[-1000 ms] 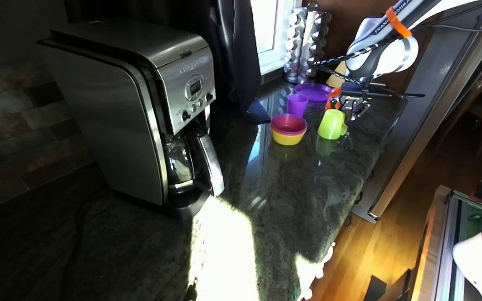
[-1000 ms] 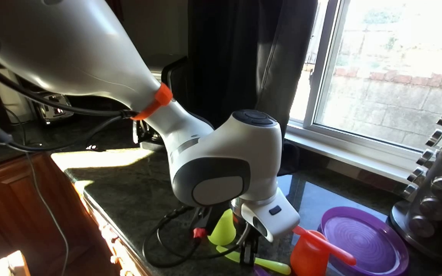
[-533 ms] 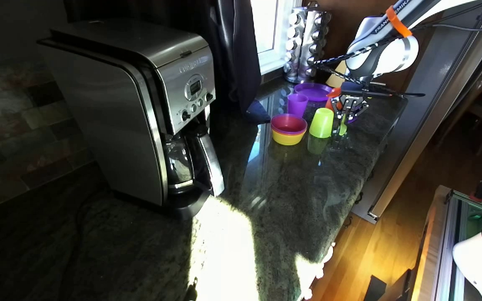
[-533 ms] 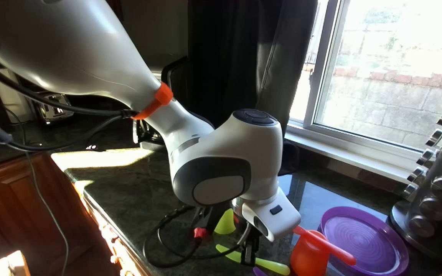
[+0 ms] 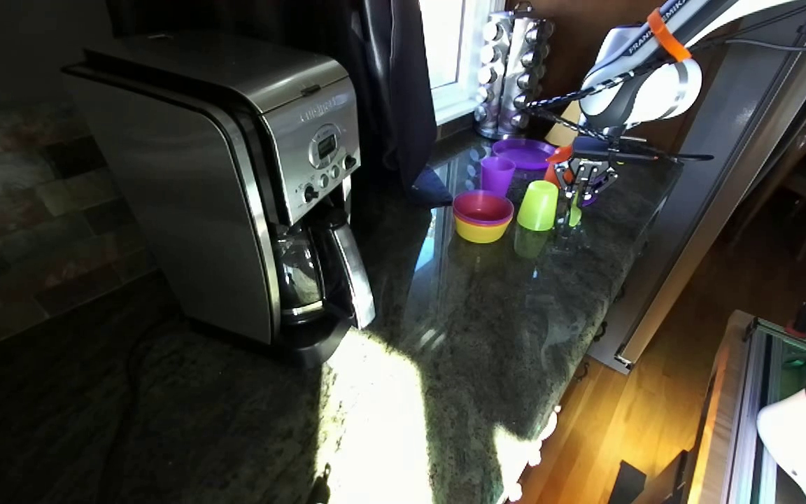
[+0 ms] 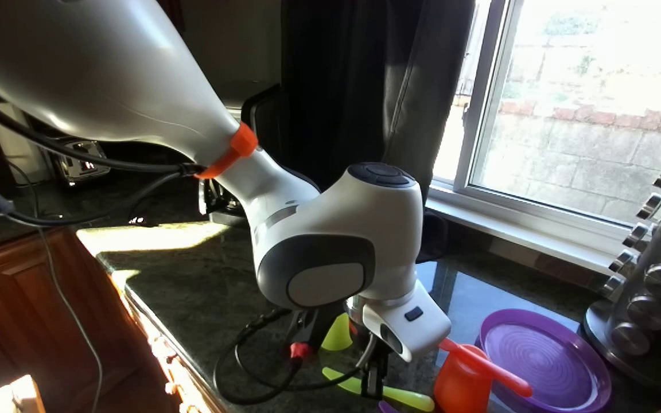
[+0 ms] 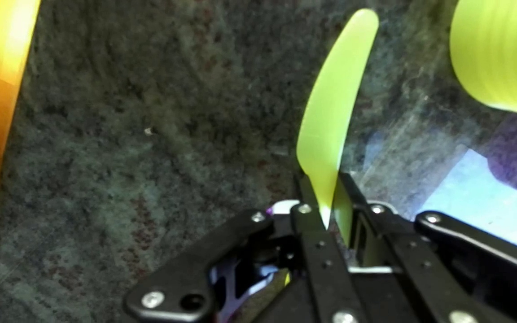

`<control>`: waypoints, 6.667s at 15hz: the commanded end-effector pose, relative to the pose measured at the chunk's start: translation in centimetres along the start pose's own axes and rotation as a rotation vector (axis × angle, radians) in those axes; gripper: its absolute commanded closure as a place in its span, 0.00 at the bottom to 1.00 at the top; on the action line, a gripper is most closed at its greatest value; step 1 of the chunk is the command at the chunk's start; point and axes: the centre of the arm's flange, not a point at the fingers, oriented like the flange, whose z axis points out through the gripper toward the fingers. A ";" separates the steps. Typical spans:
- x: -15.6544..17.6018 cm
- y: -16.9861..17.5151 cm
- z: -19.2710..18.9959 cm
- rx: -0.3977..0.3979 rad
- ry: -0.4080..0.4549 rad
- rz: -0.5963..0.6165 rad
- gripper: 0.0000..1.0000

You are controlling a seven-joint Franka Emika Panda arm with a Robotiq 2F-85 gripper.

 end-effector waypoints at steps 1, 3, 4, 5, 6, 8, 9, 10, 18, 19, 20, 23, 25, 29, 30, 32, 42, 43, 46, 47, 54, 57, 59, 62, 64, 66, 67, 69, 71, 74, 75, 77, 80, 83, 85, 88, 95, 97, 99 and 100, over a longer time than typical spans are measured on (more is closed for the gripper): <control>-1.9 0.8 -1.9 0.012 -0.006 -0.054 0.96; -2.6 0.8 -2.7 0.006 0.010 -0.069 0.96; -3.1 0.9 -3.2 0.007 0.008 -0.087 0.96; -3.5 1.0 -3.5 0.005 0.015 -0.095 0.96; -3.9 1.0 -3.9 0.003 0.014 -0.109 0.96; -4.6 1.1 -4.5 0.004 0.009 -0.130 0.96; -5.0 1.2 -4.8 0.007 0.003 -0.141 0.96; -5.4 1.2 -5.1 0.002 -0.001 -0.138 0.96; -8.5 0.8 -8.7 0.069 0.034 -0.300 0.96; -8.7 0.6 -9.3 0.075 0.045 -0.325 0.96; -8.9 0.4 -9.8 0.082 0.056 -0.345 0.96; -9.1 -0.3 -11.4 0.105 0.077 -0.412 0.96; -9.1 -0.9 -11.9 0.114 0.082 -0.441 0.96; -9.5 -2.4 -11.8 0.125 0.081 -0.479 0.96; -9.6 -2.8 -11.6 0.129 0.079 -0.488 0.96; -9.8 -3.5 -11.5 0.135 0.075 -0.504 0.96; -8.3 -5.4 -11.0 0.117 0.082 -0.509 0.96; -8.2 -5.6 -10.9 0.115 0.082 -0.509 0.96; -7.7 -6.0 -10.7 0.109 0.077 -0.506 0.96; -7.6 -6.2 -10.5 0.106 0.074 -0.506 0.96; -7.5 -7.4 -9.5 0.094 0.056 -0.507 0.96; -7.7 -7.5 -9.2 0.091 0.053 -0.510 0.96; -7.8 -7.6 -9.2 0.089 0.052 -0.510 0.96; -7.9 -7.6 -9.2 0.092 0.056 -0.510 0.96; -8.0 -7.7 -9.2 0.093 0.055 -0.510 0.96; -8.0 -7.8 -9.1 0.093 0.055 -0.511 0.96; -8.0 -7.9 -9.1 0.094 0.054 -0.511 0.96; -8.0 -7.9 -9.1 0.094 0.056 -0.509 0.96; -7.9 -7.9 -9.1 0.094 0.057 -0.508 0.96; -7.8 -7.9 -9.1 0.093 0.058 -0.504 0.96; -7.8 -7.8 -9.1 0.093 0.058 -0.503 0.96; -7.8 -7.9 -9.1 0.094 0.058 -0.503 0.96; -7.7 -7.9 -9.1 0.093 0.057 -0.503 0.96; -7.6 -8.0 -8.9 0.093 0.054 -0.501 0.96; -7.5 -8.0 -8.9 0.092 0.054 -0.500 0.96; -7.5 -8.1 -8.8 0.091 0.053 -0.501 0.96; -7.5 -8.1 -8.7 0.087 0.050 -0.502 0.81; -7.5 -8.1 -8.6 0.086 0.050 -0.500 0.56; -7.5 -8.2 -8.6 0.087 0.051 -0.499 0.49; -7.6 -8.2 -8.7 0.087 0.051 -0.499 0.40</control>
